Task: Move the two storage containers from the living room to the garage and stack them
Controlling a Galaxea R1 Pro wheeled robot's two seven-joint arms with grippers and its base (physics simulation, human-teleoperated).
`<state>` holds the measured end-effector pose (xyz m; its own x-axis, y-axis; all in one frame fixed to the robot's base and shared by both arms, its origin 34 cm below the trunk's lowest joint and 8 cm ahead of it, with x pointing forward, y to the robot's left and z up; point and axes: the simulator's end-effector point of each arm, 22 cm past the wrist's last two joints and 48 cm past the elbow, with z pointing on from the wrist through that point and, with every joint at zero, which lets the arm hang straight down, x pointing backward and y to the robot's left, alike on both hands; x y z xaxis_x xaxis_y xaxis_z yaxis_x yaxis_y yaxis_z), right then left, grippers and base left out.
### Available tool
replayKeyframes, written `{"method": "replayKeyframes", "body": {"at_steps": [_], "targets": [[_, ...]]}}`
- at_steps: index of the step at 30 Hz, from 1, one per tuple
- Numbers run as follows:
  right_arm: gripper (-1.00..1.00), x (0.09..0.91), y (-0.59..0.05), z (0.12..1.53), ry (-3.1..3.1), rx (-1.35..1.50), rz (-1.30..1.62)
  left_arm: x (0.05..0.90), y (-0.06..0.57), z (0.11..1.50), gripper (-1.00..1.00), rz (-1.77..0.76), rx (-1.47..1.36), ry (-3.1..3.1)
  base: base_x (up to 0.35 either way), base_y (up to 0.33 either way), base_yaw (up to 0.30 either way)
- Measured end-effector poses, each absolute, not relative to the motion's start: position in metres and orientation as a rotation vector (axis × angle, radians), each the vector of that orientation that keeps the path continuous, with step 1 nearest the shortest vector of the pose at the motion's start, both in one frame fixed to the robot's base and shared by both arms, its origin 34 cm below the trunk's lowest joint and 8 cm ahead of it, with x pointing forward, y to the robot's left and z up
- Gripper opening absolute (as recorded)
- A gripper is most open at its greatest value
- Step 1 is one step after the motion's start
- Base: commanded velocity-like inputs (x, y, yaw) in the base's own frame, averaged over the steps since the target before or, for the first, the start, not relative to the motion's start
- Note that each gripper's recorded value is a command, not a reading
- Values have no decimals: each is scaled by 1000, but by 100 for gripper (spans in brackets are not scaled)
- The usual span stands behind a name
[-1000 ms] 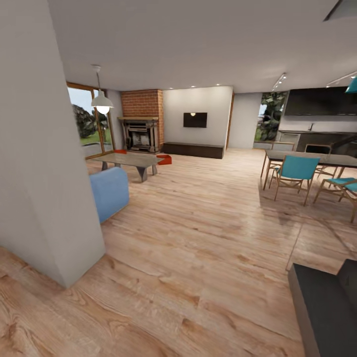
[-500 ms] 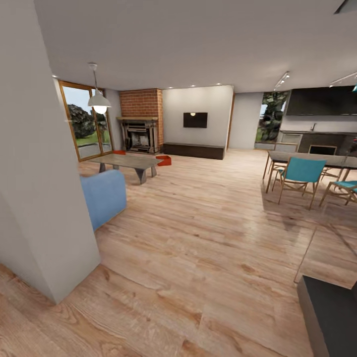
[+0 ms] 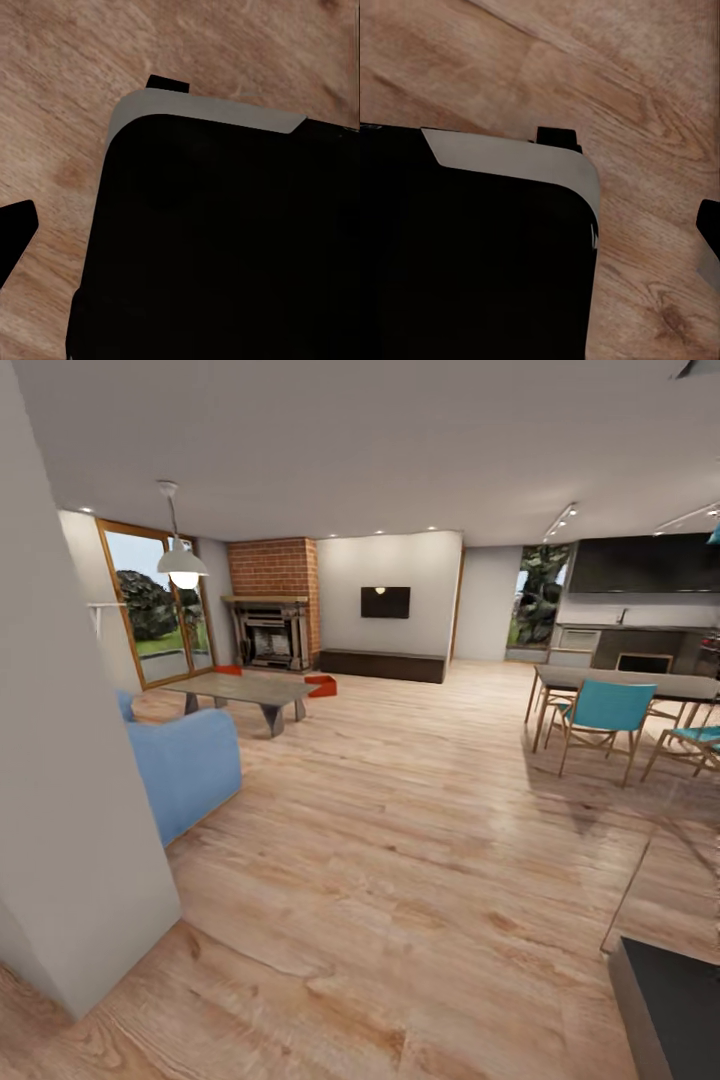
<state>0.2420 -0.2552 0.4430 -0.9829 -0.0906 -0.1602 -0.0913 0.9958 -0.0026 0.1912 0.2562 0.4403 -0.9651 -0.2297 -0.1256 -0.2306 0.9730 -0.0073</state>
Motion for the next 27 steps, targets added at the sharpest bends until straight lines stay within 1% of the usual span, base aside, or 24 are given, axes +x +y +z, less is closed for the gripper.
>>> {"method": "replayKeyframes", "body": {"at_steps": [12,27], "targets": [[100,242,-255,443,2978,-135,7,191,256,440,100,11,-350,2995,323,0,-226],[100,241,-259,443,2982,-158,1,191,256,440,100,11,-351,2994,323,0,-11]]}}
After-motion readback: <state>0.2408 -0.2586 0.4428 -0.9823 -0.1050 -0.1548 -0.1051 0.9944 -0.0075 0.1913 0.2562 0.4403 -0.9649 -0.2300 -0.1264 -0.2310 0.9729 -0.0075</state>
